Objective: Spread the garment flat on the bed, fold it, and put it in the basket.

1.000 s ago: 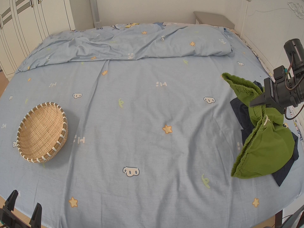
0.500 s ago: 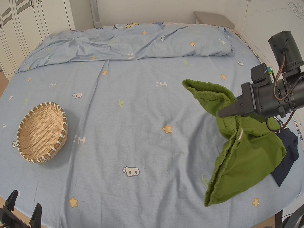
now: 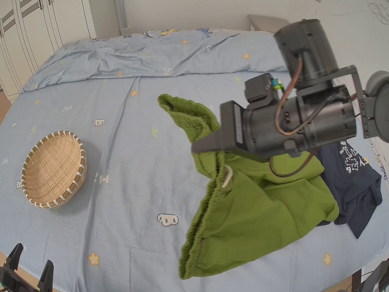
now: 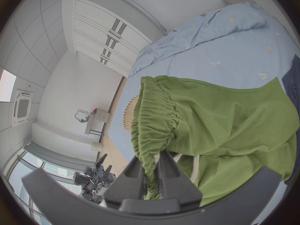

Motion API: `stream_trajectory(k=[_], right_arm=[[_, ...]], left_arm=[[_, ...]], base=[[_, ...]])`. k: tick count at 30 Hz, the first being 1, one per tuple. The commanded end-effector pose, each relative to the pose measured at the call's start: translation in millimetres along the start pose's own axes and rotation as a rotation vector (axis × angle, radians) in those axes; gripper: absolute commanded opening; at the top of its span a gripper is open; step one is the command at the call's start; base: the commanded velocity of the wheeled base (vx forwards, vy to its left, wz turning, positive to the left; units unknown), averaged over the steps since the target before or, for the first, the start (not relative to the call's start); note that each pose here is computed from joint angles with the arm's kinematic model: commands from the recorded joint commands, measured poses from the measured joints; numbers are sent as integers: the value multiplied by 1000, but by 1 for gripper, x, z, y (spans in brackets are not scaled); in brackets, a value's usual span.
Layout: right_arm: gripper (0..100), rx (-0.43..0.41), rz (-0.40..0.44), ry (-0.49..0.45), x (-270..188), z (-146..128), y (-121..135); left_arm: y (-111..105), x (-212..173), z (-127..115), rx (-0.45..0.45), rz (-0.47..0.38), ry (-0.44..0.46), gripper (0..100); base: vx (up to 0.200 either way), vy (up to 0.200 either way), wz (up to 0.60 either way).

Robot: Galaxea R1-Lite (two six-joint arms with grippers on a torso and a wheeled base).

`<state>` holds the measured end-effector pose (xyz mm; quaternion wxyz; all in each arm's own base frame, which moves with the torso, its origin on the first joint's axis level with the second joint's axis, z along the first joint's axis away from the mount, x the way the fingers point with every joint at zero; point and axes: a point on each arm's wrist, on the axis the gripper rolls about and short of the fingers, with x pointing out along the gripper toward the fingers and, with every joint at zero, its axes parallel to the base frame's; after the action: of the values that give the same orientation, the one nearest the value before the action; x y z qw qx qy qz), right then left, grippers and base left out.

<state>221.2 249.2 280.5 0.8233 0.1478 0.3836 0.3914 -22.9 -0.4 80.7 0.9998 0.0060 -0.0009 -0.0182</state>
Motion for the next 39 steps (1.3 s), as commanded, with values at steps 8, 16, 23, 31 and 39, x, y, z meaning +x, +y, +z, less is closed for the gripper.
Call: stream_trajectory(k=[8,16,23,31,39], right_arm=[[0,1,79,-9,81,3,22],[100,-1,17,-22,107,3,19],[100,4,-31,51,120,-6,13],[100,32,-67,74,115,-3,4],[100,125,-88,-6,10,20,-35]], left_arm=[[0,0,-5,0,0,3,100],[0,0,-5,0,0,3,100],[0,0,-5,3,-2,1,100],[0,0,-5,22,-10,1,100],[0,-3,8,33,-10,-59,100]], base=[[0,0,0],[0,0,0],[0,0,0],[0,0,0],[0,0,0]])
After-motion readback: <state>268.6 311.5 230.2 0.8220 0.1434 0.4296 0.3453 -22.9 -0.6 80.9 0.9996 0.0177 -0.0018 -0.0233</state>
